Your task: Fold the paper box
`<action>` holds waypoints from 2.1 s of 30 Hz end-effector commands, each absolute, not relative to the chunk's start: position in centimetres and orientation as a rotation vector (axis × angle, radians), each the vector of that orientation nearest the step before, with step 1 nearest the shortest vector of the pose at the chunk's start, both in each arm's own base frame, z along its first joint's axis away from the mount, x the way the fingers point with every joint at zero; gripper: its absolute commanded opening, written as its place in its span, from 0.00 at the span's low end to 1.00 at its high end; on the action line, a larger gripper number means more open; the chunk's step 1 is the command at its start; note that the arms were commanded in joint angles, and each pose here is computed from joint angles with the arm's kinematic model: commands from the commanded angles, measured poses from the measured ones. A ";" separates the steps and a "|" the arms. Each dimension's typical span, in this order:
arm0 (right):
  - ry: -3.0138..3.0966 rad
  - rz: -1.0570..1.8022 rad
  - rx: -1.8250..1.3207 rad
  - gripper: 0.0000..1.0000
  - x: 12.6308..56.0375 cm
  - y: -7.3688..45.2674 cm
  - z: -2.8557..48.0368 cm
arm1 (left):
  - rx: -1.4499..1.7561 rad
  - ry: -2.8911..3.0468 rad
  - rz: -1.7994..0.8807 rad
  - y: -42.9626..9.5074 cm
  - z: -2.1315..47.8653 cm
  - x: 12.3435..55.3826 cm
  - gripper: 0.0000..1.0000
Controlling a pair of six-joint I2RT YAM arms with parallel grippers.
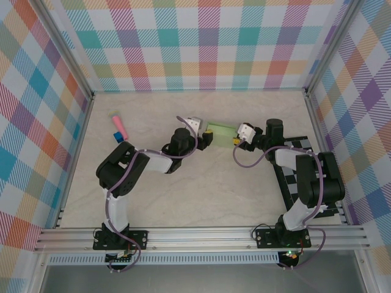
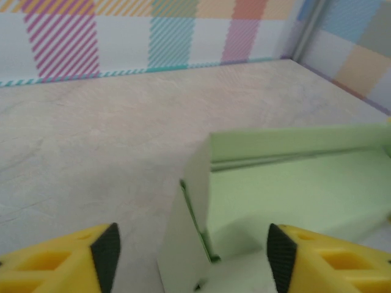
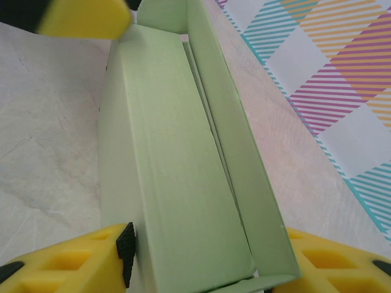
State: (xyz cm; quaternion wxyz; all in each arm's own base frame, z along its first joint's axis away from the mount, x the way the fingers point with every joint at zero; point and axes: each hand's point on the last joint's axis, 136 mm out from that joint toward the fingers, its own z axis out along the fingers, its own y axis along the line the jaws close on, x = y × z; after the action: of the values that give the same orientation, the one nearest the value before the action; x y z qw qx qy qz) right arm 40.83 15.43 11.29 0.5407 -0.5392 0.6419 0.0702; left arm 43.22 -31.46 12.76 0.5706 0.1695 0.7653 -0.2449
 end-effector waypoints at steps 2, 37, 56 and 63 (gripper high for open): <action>1.512 0.178 -1.323 0.56 40.1 15.8 11.0 | 0.596 1.603 -0.652 -31.2 18.9 40.5 0.81; 1.376 0.328 -1.542 0.56 36.7 20.7 11.5 | 0.840 1.882 -0.629 -29.5 20.4 48.2 0.87; 1.413 0.314 -1.549 0.55 36.8 20.4 11.0 | 0.890 2.035 -0.593 -29.7 14.1 46.3 0.85; 1.422 0.305 -1.551 0.55 37.0 20.3 10.9 | 0.891 2.064 -0.600 -29.2 12.5 45.1 0.85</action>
State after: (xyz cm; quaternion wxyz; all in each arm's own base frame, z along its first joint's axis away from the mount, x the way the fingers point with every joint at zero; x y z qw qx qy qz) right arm 37.37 19.76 10.71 0.4914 -0.6250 0.5952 0.1169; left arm 45.92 -30.21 14.09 0.4160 0.3562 0.8000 -0.2452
